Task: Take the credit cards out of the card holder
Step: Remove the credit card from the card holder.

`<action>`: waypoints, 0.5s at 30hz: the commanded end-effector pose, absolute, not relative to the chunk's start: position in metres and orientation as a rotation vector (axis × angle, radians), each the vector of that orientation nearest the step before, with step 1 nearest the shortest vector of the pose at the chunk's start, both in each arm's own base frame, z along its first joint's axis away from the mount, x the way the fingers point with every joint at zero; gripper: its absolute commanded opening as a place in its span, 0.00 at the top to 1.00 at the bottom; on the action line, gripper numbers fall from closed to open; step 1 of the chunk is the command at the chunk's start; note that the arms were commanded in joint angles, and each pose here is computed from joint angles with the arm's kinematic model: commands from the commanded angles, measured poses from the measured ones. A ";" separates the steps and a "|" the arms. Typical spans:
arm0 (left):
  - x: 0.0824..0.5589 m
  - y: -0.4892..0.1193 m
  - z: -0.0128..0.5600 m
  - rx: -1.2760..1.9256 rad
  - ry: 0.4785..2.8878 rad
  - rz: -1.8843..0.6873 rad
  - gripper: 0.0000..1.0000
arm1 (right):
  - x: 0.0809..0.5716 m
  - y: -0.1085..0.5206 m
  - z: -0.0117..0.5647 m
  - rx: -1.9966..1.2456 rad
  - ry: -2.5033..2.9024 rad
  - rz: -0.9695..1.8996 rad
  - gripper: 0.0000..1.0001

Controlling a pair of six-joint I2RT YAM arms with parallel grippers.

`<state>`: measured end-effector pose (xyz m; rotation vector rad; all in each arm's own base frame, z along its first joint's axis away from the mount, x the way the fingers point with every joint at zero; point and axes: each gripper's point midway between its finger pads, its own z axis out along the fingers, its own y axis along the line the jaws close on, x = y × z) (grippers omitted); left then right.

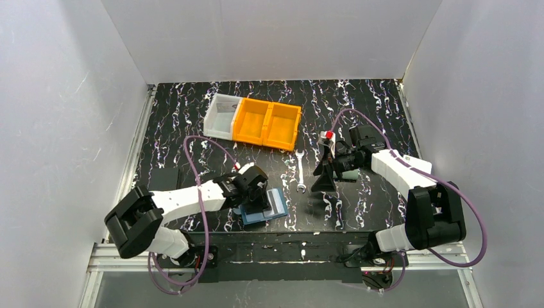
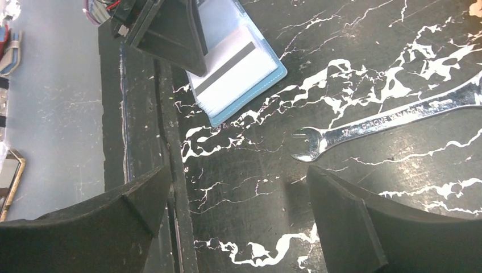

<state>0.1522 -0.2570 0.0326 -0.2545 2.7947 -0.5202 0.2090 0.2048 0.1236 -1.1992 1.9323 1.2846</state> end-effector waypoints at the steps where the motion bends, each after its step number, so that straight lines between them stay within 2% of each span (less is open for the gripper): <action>1: 0.159 -0.269 0.052 -0.190 2.712 -0.701 0.63 | 0.198 0.218 0.128 -1.194 1.895 1.398 0.02; 4: 0.160 -0.259 0.054 -0.183 2.692 -0.675 0.67 | 0.181 0.239 0.122 -1.234 1.913 1.460 0.05; 7: 0.159 -0.246 0.051 -0.196 2.682 -0.632 0.71 | 0.170 0.259 0.113 -1.279 1.959 1.464 0.15; 9: 0.156 -0.237 0.047 -0.218 2.681 -0.608 0.76 | 0.169 0.271 0.108 -1.293 2.001 1.457 0.26; 12: 0.151 -0.224 0.038 -0.250 2.691 -0.556 0.82 | 0.173 0.285 0.100 -1.289 2.076 1.428 0.50; 15: 0.148 -0.219 0.030 -0.258 2.704 -0.539 0.86 | 0.176 0.297 0.095 -1.278 2.123 1.420 0.66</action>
